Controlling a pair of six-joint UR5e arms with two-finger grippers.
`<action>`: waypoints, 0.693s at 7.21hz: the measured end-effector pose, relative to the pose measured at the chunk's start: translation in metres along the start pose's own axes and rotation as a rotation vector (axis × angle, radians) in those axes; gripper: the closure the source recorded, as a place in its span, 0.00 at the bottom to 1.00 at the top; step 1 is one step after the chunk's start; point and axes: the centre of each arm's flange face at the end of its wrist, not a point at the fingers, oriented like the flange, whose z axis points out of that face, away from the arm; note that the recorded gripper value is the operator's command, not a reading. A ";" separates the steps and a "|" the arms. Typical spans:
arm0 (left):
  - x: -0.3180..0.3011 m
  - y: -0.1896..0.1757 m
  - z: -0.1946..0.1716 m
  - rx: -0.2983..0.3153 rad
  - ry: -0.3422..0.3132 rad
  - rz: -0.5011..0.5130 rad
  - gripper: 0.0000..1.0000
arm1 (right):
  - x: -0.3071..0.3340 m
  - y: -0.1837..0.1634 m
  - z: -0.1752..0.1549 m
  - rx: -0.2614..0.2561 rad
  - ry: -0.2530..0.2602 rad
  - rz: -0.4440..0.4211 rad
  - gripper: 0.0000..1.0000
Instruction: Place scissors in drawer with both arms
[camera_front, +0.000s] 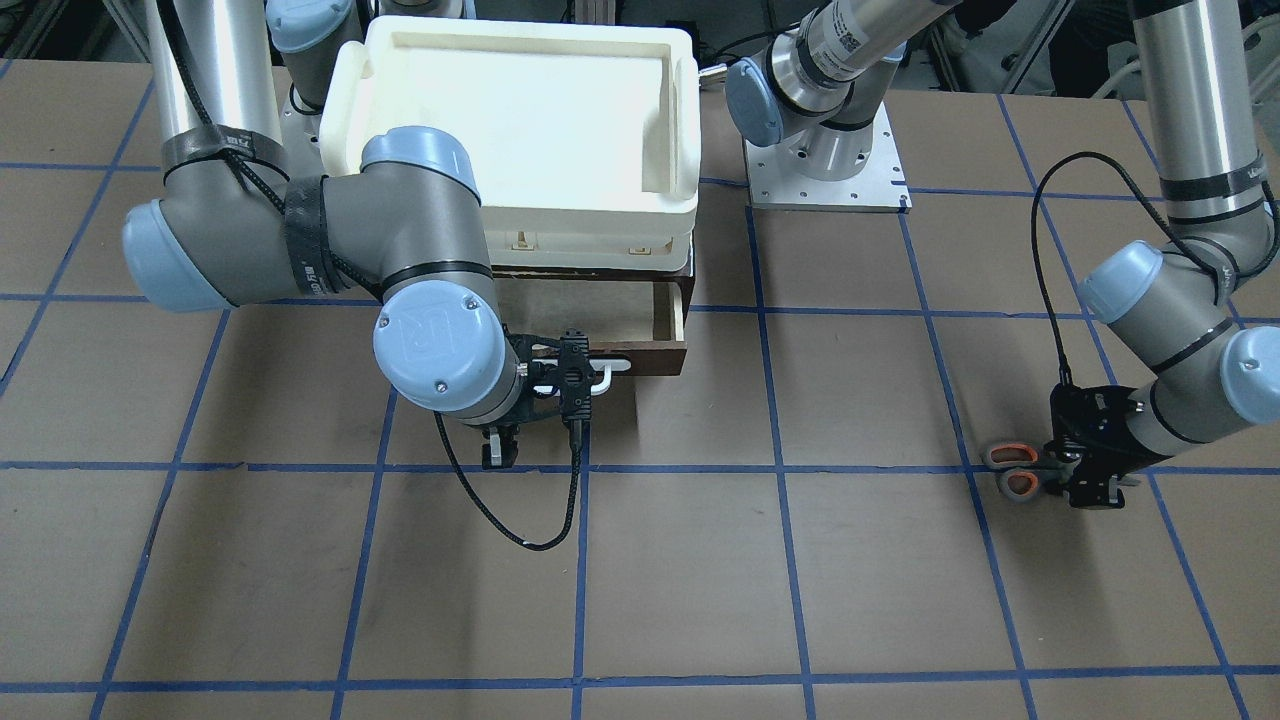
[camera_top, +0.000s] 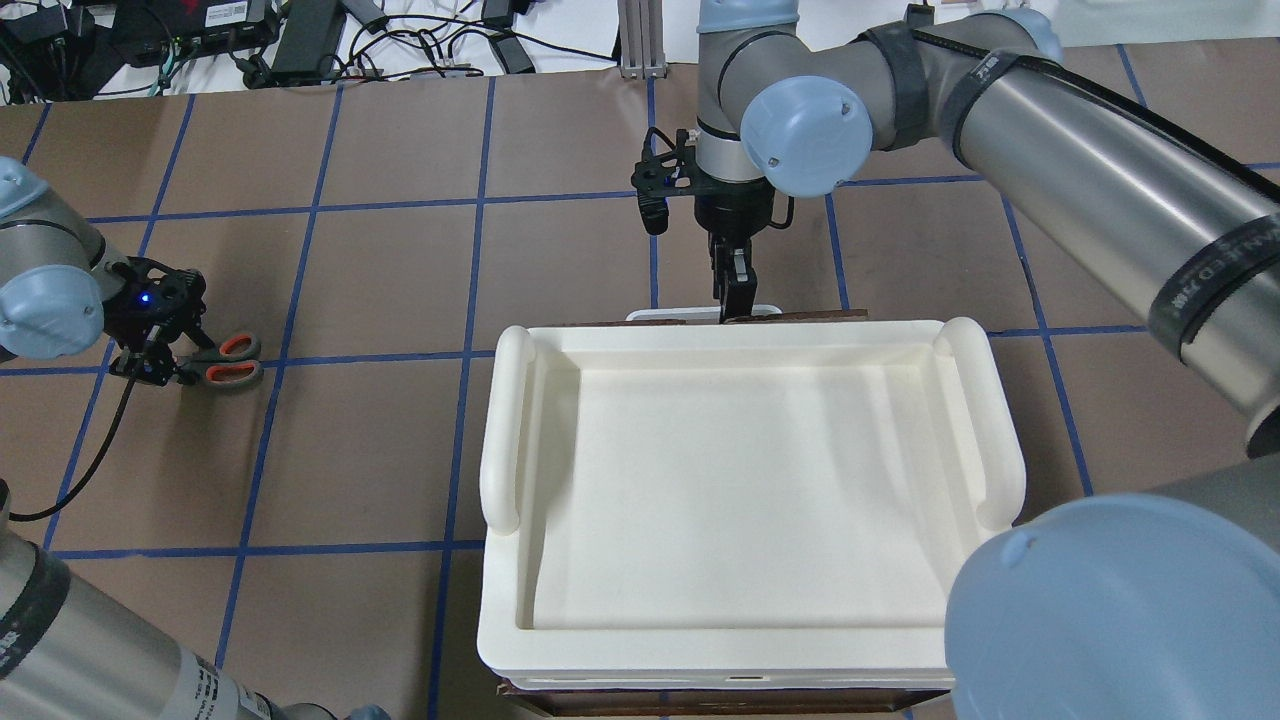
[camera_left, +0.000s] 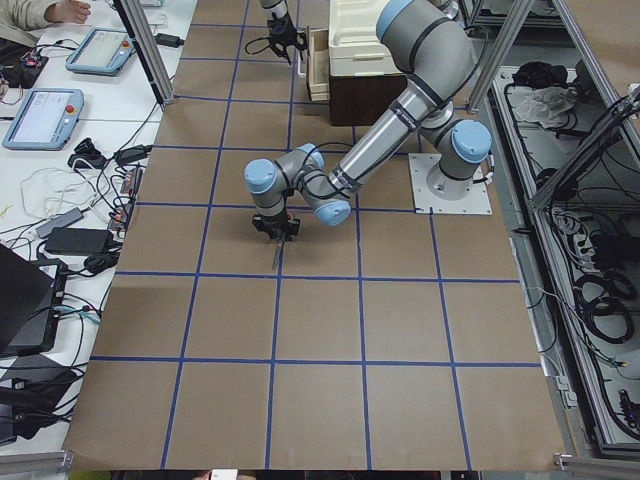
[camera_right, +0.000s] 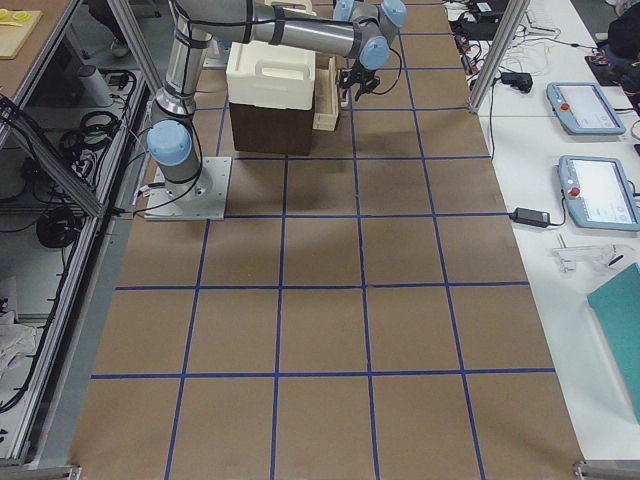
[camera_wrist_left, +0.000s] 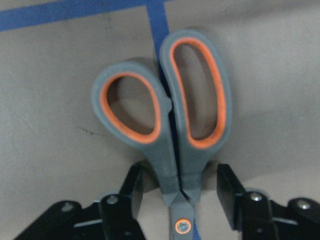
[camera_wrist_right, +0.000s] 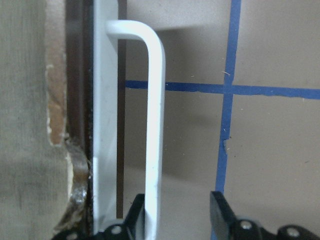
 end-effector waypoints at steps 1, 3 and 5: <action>0.001 0.002 -0.001 -0.002 -0.003 0.007 0.79 | 0.006 0.000 0.001 0.003 0.009 -0.001 0.48; 0.001 0.004 -0.002 -0.006 -0.007 0.023 0.92 | 0.017 -0.001 -0.002 0.008 0.026 -0.001 0.48; 0.001 0.005 -0.004 -0.007 -0.010 0.026 1.00 | 0.024 -0.001 -0.004 0.013 0.037 -0.001 0.48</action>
